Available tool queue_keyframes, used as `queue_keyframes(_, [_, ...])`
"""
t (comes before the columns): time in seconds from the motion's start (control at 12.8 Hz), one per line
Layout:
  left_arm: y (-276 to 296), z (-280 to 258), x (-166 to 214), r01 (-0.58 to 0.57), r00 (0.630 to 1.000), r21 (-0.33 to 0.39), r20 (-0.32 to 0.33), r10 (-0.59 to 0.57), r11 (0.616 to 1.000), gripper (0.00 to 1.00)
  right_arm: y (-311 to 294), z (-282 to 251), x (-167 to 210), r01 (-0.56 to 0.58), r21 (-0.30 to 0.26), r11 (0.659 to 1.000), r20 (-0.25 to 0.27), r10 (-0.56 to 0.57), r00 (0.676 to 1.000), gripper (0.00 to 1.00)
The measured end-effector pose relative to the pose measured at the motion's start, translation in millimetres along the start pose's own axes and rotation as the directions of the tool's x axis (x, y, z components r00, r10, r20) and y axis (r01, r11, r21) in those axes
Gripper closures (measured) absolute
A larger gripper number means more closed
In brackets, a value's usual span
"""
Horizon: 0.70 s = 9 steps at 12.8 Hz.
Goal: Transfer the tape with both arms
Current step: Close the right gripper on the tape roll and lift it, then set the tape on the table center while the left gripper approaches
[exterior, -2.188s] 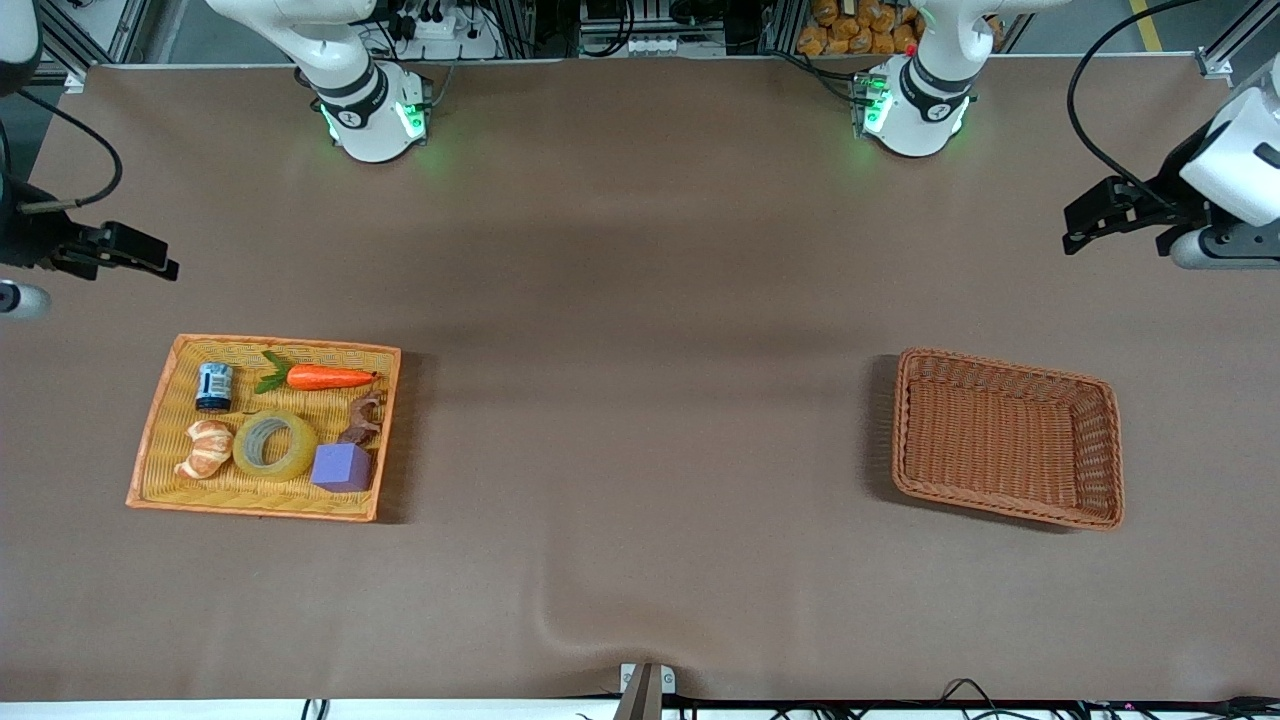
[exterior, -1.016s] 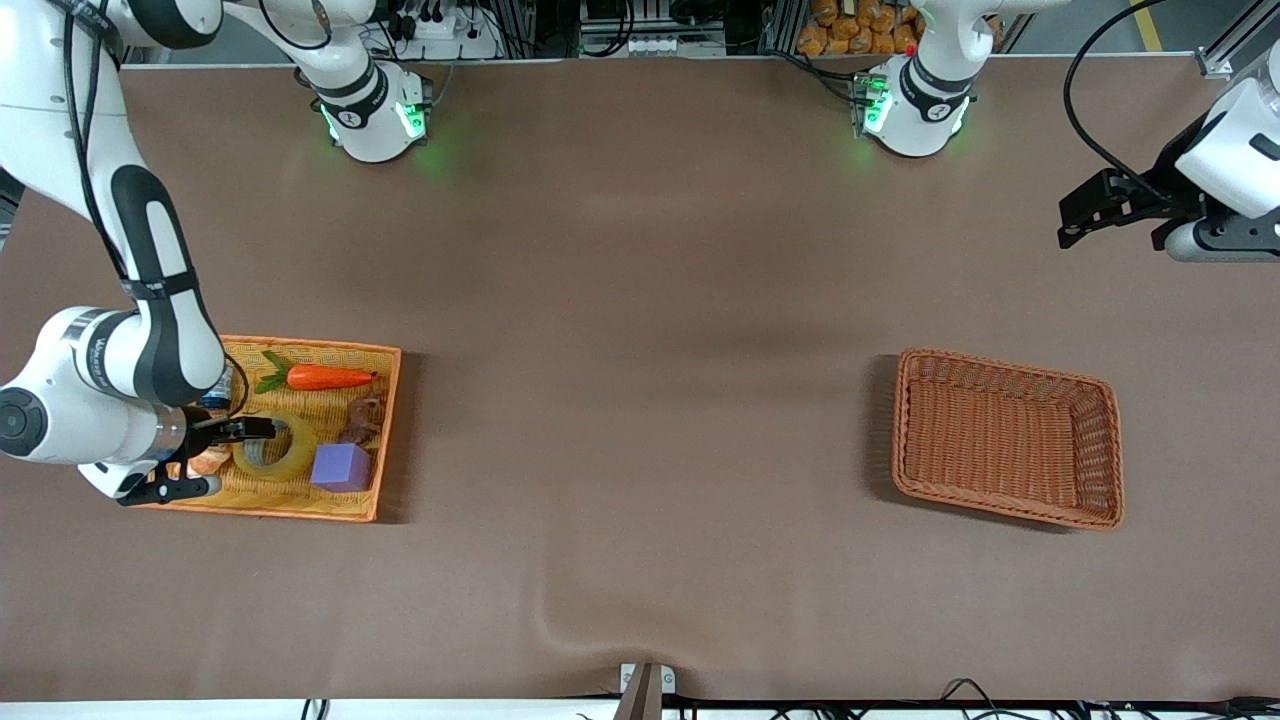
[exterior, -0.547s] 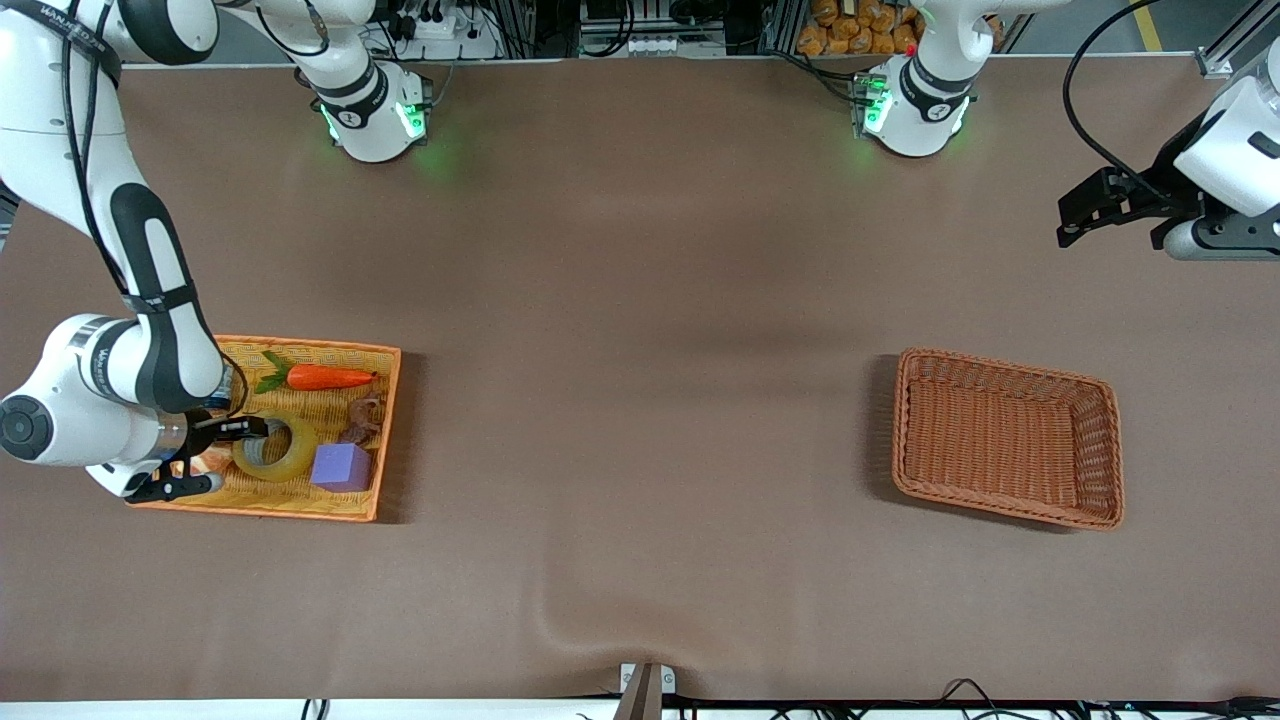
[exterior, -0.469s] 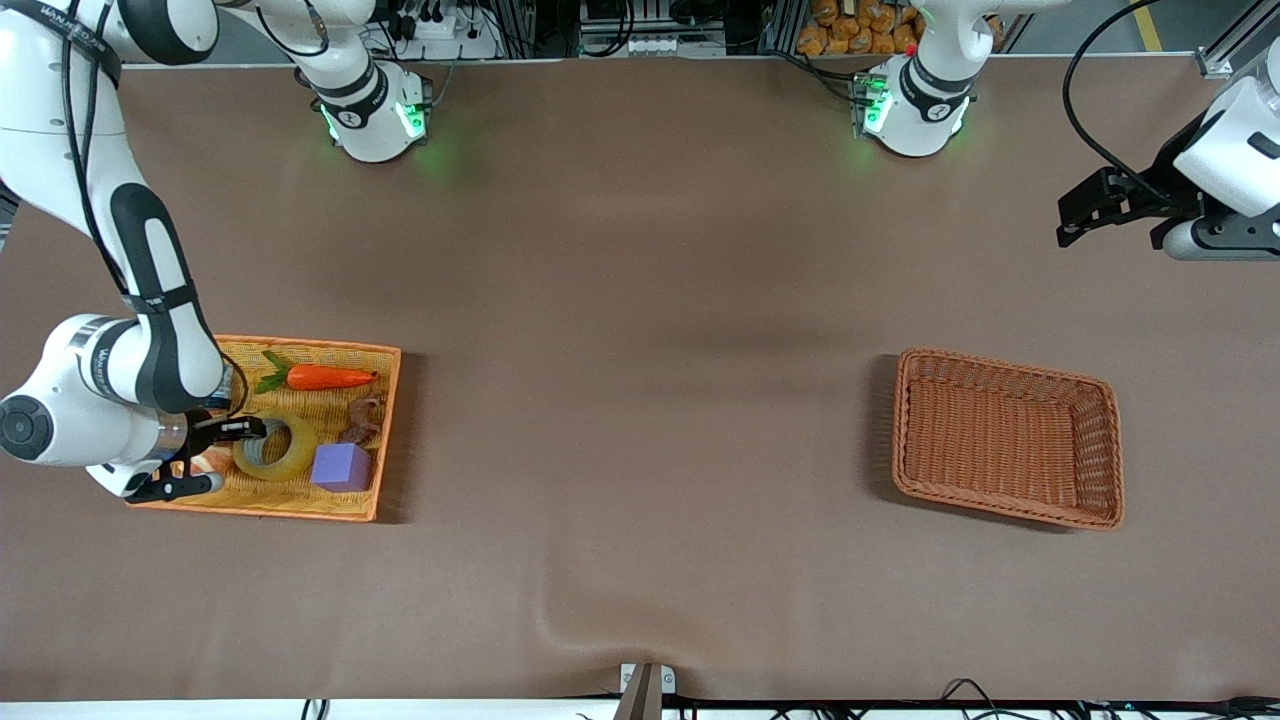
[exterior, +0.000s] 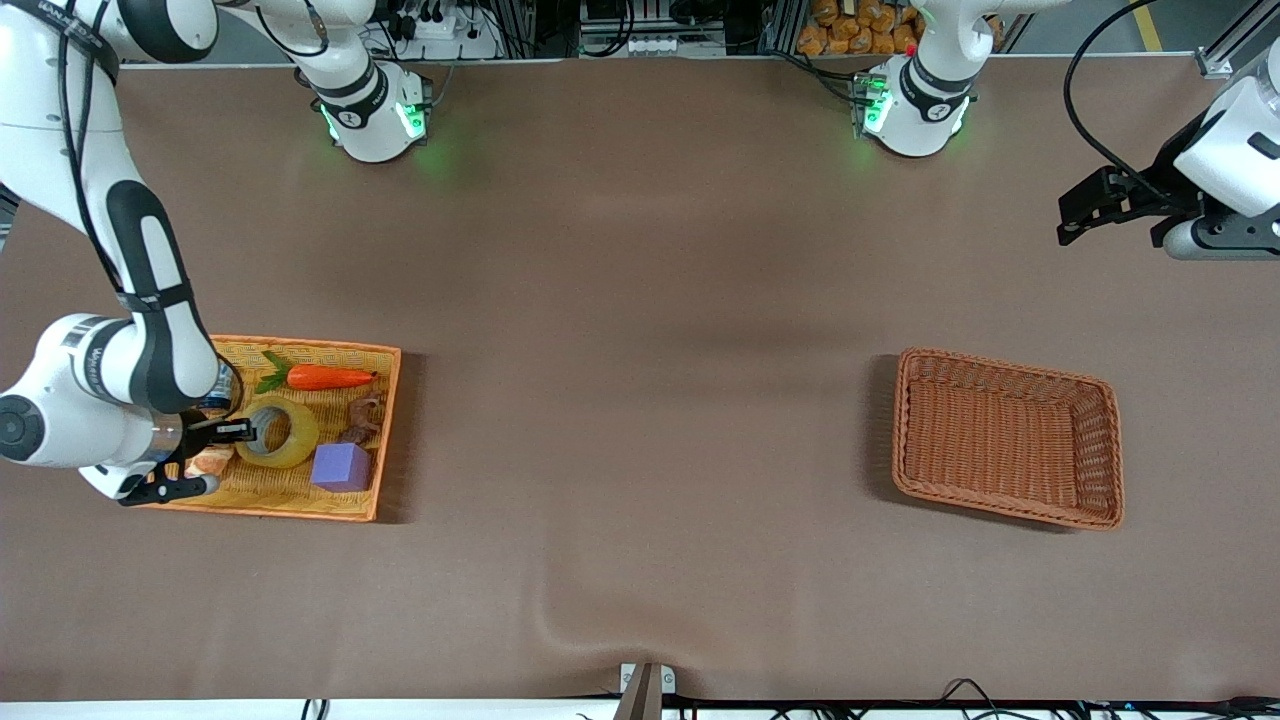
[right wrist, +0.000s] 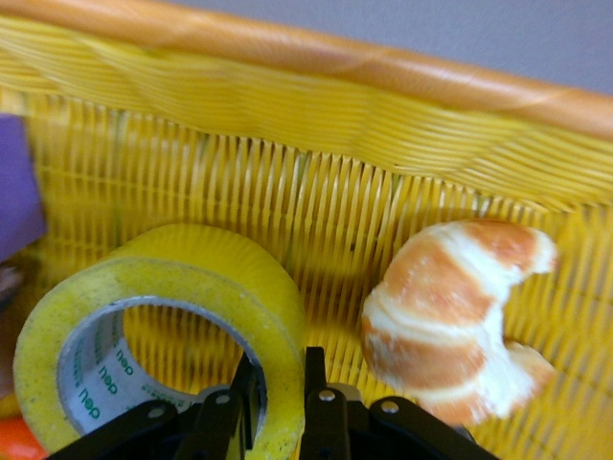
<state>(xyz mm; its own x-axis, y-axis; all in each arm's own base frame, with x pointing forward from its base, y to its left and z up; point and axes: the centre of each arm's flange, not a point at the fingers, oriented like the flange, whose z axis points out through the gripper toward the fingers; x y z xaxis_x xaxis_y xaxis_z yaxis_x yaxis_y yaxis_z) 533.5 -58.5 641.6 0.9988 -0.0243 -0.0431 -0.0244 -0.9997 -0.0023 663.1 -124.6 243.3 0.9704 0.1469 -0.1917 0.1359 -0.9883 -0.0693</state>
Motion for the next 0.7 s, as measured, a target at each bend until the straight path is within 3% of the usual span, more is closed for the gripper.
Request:
queue_keyframes(0.16, [-2.4, 1.0, 0.0, 0.004, 1.0, 0.0, 0.004, -0.004, 1.0, 0.0, -20.5, -65.8, -5.3, 0.048, 0.007, 0.999, -0.009, -0.048, 0.999, 0.78])
queue_keyframes(0.39, [-4.6, 1.5, 0.2, 0.009, 1.0, 0.0, 0.006, -0.009, 1.0, 0.0, -127.5, -158.8, -9.0, 0.213, 0.055, 0.975, -0.024, -0.212, 0.977, 0.78])
queue_keyframes(0.55, [-5.1, 1.8, 0.2, 0.009, 1.0, 0.0, 0.006, -0.009, 1.0, 0.0, -215.3, -168.9, -4.4, 0.221, 0.14, 0.965, -0.038, -0.218, 0.975, 0.78])
queue_keyframes(0.7, [-5.4, 4.1, 0.6, 0.01, 1.0, 0.0, 0.011, -0.01, 1.0, 0.0, -289.0, -148.9, 6.0, 0.145, 0.161, 0.976, -0.031, -0.142, 0.989, 0.78])
